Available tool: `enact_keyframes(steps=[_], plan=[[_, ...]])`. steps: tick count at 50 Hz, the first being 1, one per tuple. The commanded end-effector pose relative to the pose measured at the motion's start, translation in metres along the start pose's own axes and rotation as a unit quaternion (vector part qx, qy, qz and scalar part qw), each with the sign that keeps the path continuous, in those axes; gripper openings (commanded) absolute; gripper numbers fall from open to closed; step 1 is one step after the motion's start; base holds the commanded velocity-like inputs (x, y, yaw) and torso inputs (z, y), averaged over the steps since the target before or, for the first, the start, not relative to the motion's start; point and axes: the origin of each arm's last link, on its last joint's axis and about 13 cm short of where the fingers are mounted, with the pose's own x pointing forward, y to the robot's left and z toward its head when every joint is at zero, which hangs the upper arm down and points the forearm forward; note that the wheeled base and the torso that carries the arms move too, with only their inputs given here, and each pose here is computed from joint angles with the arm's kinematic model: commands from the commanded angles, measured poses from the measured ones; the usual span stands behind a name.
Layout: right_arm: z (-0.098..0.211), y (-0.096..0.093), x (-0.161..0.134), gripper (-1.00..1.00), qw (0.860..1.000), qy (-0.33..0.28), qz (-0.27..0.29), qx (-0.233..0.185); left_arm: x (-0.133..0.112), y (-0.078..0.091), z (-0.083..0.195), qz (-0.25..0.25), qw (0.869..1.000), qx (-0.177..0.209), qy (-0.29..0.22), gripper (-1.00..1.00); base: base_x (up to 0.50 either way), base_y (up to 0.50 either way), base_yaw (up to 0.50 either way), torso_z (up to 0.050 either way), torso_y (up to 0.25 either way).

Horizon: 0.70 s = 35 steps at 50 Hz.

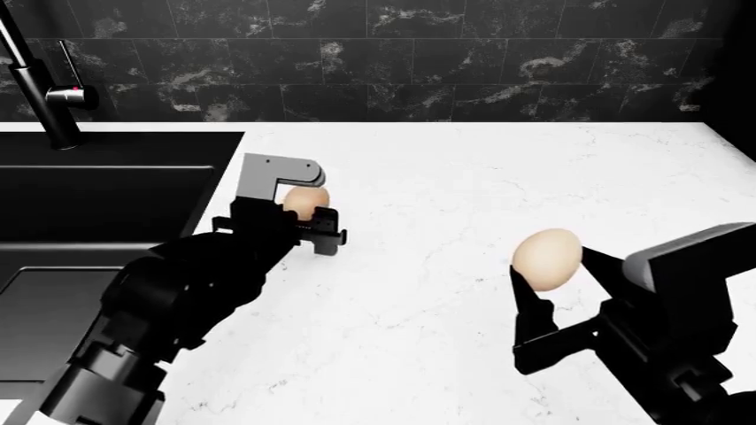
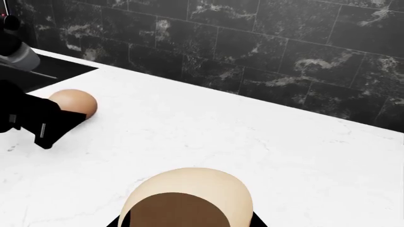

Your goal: Place the eggs and milk next to the bowl.

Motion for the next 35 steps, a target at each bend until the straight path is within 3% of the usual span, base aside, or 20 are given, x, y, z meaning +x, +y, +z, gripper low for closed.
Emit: enact_keyframes(steps=[1,8,15,23,35], plan=[[-0.001,0.000,-0.004,-1.00,1.000,-0.007,-0.003,-0.003,-0.006,0.000,0.001,0.003,1.000,-0.005,-0.014,-1.00,0.00,0.00,0.00,0.000,0.000],[0.001,0.001,-0.010,-1.00,0.999,-0.030,-0.021,0.002,-0.036,-0.003,0.013,-0.003,0.997,-0.013,-0.074,-1.00,0.00,0.00,0.00,0.000,0.000],[0.005,0.005,-0.019,-1.00,0.995,-0.071,-0.066,-0.005,-0.088,-0.010,0.021,-0.011,0.989,-0.006,-0.147,-1.00,0.00,0.00,0.00,0.000,0.000],[0.010,0.014,-0.031,-1.00,0.989,-0.093,-0.118,-0.012,-0.144,-0.015,0.021,-0.006,0.977,-0.009,-0.214,-1.00,0.00,0.00,0.00,0.000,0.000],[0.025,0.025,-0.055,-1.00,0.976,-0.152,-0.157,-0.002,-0.201,-0.025,0.004,-0.008,0.961,-0.017,-0.274,-1.00,0.00,0.00,0.00,0.000,0.000]])
